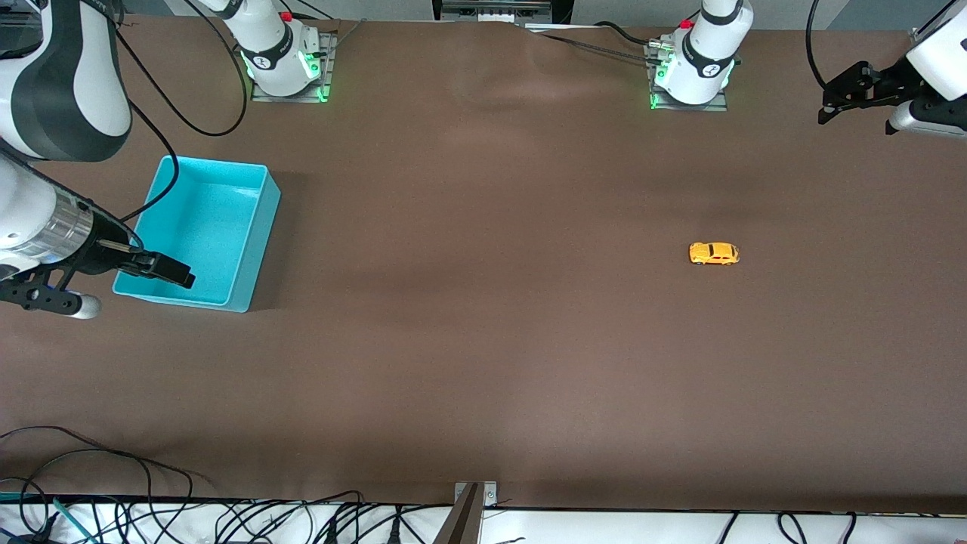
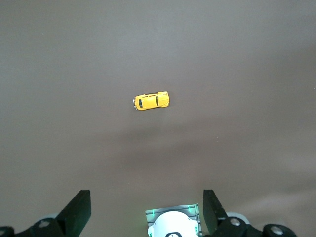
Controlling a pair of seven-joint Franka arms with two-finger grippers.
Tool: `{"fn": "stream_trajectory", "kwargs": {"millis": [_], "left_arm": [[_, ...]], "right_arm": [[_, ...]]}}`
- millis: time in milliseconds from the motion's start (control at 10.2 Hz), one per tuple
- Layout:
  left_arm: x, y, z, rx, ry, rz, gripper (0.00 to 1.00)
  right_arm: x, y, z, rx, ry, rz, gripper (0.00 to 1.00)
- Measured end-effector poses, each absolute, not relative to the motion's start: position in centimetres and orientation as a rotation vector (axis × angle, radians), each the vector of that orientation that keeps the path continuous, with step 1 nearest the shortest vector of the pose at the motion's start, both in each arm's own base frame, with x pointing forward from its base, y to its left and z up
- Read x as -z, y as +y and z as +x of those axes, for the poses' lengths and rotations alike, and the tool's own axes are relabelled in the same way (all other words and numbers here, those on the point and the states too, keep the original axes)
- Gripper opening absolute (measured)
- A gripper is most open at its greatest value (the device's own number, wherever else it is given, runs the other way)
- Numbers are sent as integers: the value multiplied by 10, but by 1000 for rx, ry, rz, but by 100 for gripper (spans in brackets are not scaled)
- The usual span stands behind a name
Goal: Wind up and store yellow beetle car
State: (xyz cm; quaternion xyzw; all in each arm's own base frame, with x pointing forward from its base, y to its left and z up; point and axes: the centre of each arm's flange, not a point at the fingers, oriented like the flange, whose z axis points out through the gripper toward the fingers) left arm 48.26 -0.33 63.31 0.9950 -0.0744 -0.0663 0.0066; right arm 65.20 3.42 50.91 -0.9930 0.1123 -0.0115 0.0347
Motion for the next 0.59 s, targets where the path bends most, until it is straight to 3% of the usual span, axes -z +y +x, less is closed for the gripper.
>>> {"fn": "stream_trajectory", "kwargs": {"millis": [590], "left_arm": [[-632, -6, 489, 164, -241, 3118, 100]], "right_arm": [[-510, 26, 651, 26, 366, -3055, 100]]}}
